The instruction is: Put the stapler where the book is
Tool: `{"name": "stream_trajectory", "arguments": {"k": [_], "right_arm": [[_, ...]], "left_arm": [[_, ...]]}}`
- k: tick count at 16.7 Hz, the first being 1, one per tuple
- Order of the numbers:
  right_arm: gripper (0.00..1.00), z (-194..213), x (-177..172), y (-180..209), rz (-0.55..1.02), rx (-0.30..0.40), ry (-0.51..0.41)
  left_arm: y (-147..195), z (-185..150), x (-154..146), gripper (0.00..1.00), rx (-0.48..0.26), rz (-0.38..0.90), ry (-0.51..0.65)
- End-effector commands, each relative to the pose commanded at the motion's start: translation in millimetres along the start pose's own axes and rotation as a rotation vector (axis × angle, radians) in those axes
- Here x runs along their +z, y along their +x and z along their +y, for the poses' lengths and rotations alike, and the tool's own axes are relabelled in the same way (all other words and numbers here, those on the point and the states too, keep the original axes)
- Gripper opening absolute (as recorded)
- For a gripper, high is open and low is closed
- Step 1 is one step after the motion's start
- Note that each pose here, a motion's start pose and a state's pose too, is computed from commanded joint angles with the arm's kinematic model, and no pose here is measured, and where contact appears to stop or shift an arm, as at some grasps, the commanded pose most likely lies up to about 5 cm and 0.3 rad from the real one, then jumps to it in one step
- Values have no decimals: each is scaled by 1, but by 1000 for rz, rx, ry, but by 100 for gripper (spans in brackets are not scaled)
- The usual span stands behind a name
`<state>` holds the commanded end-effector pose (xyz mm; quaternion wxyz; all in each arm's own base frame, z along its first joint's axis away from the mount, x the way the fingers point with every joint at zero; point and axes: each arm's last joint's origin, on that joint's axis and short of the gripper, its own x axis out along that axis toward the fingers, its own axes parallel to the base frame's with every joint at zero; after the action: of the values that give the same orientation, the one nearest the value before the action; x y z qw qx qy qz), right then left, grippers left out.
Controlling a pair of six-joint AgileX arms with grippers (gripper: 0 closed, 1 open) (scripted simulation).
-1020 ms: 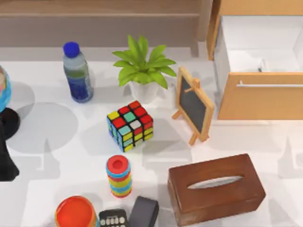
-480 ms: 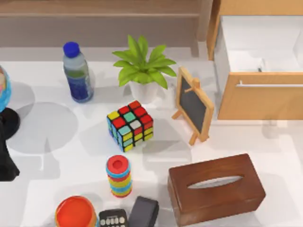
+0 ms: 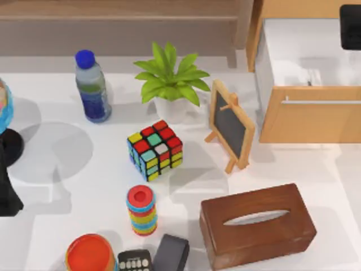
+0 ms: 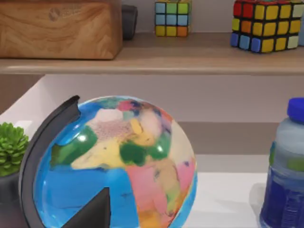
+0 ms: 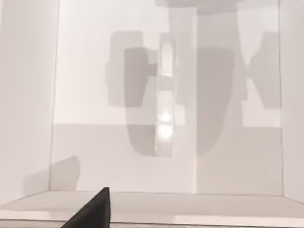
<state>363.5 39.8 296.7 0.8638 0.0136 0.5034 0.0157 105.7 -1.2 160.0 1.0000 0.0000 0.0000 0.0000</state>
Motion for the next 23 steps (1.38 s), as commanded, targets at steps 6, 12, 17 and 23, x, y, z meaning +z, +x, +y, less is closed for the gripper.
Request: {"name": "stream_trajectory", "arguments": {"k": [6, 12, 17, 23], "right_arm": [[100, 22, 41, 119, 332, -26, -5], [100, 25, 49, 156, 415, -40, 7], [100, 23, 49, 156, 415, -41, 11], [100, 25, 43, 161, 415, -41, 7]], "left_arm": [[0, 0, 0, 100, 0, 0, 0], [0, 0, 0, 100, 0, 0, 0], [0, 0, 0, 100, 0, 0, 0], [0, 0, 0, 100, 0, 0, 0]]}}
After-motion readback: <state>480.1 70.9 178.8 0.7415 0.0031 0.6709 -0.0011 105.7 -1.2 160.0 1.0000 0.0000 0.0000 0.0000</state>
